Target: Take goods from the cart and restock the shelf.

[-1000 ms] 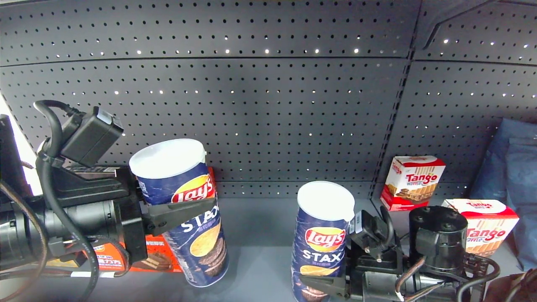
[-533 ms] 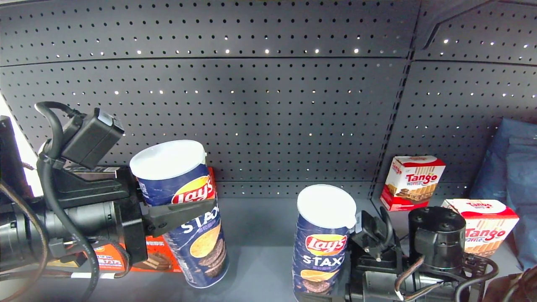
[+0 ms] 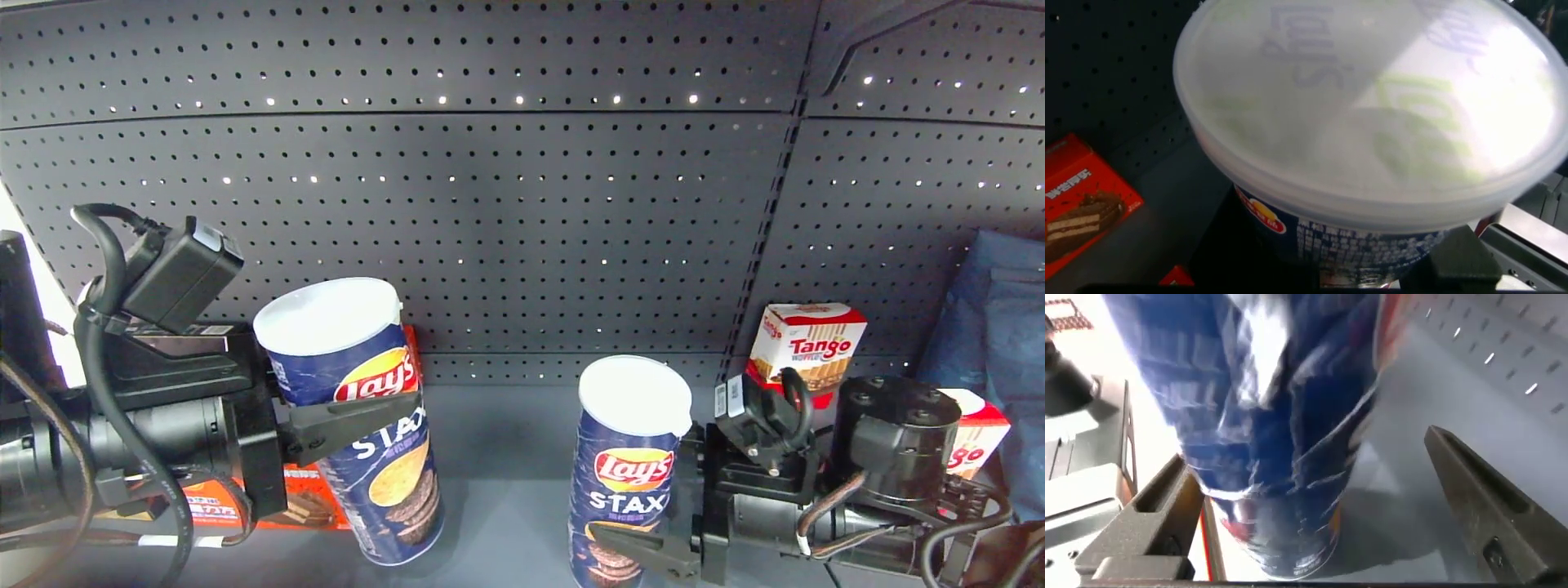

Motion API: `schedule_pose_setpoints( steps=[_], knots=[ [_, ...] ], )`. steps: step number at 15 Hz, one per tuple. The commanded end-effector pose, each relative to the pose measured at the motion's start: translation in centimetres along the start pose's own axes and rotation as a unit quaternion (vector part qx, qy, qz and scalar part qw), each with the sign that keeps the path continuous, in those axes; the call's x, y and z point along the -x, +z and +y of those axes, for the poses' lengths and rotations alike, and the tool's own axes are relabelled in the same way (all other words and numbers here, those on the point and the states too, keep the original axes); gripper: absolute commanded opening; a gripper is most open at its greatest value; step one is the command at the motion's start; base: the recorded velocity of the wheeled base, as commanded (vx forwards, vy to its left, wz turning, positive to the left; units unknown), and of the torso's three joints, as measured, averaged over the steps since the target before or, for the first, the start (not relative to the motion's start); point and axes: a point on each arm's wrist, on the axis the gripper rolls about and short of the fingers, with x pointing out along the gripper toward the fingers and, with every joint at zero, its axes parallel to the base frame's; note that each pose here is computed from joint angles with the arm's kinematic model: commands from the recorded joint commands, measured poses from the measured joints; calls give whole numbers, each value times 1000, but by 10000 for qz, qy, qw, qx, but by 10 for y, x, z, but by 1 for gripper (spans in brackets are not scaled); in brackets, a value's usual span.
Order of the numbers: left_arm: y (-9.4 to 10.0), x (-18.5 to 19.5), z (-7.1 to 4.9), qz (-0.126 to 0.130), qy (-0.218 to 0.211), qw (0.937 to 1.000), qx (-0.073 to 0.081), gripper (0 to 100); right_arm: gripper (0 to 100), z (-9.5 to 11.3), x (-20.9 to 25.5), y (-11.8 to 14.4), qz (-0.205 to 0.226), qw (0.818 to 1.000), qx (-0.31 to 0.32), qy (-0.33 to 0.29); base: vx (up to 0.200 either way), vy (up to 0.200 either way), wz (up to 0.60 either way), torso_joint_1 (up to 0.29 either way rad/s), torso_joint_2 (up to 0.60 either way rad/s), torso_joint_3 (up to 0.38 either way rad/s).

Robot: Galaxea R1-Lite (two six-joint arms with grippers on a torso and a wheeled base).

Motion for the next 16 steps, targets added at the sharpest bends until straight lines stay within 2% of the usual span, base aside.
schedule_pose_setpoints(
  steps=[1,6,8,12,14,16],
  knots=[
    [1,-1,0,-12,0,10000,-6,0,100,3,9,14,-239,9996,136,-48,0,0,0,0,0,0],
    [0,1,0,-6,0,10000,-2,0,100,20,41,32,-500,9983,284,-89,0,0,0,0,0,0],
    [0,1,0,-6,0,10000,-2,0,100,26,61,42,-527,9979,303,-239,0,0,0,0,0,0],
    [0,1,-1,-19,0,10000,-10,0,100,32,97,68,-876,9927,505,-661,0,0,0,0,0,0],
    [4,1,0,-72,-12,10000,-42,0,100,37,131,90,-1027,9850,603,-1248,0,0,0,0,0,0],
    [7,0,-1,-104,-33,9999,-73,0,100,38,152,99,-933,9728,487,-2061,0,0,0,0,0,0]
  ],
)
